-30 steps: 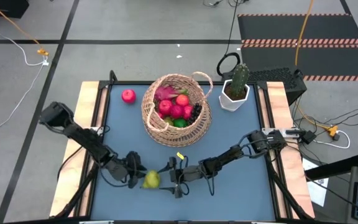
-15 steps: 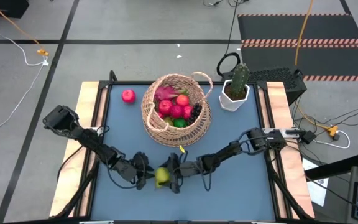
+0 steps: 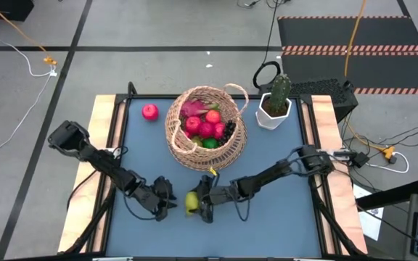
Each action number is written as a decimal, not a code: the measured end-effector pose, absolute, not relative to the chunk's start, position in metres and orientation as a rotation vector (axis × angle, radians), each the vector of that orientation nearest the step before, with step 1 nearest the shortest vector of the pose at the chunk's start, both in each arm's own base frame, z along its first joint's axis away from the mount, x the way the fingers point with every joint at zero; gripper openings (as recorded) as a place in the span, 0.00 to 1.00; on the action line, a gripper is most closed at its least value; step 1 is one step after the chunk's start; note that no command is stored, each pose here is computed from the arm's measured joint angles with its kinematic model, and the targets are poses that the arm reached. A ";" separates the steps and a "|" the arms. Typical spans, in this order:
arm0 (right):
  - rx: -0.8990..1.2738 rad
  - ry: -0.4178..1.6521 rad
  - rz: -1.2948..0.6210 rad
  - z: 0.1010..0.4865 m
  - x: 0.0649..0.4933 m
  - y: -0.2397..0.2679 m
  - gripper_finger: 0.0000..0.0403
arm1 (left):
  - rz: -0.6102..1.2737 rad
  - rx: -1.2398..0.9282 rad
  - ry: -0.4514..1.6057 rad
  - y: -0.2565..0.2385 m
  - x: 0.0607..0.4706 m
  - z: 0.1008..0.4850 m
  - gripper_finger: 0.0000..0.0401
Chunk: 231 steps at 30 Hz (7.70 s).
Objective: Build produce basket
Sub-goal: Put the pear into the brown basket, then put the apple into the brown basket
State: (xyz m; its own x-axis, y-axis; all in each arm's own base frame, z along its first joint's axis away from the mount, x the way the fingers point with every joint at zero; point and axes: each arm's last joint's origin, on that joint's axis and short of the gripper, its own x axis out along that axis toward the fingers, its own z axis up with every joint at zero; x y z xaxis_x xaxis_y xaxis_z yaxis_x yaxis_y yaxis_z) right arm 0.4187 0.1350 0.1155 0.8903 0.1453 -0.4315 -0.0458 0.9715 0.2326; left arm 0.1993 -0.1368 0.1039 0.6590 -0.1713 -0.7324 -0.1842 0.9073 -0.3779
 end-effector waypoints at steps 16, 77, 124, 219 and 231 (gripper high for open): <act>-0.316 -0.008 -0.159 0.345 0.340 0.098 0.87 | 0.064 -0.242 0.918 -0.115 0.173 0.133 0.40; -0.008 0.216 -0.395 0.277 0.374 -0.117 0.97 | 1.280 -0.336 0.811 0.141 0.131 0.155 0.93; -0.121 0.316 -0.368 0.282 0.364 -0.112 0.97 | 1.247 -0.391 0.466 0.163 0.129 0.180 0.51; 0.135 0.238 -0.353 0.290 0.367 -0.091 0.97 | 0.901 -0.288 0.646 0.220 0.130 0.199 0.01; 0.121 0.174 -0.326 0.296 0.370 -0.084 0.97 | 0.886 -0.281 0.557 0.209 0.137 0.212 0.18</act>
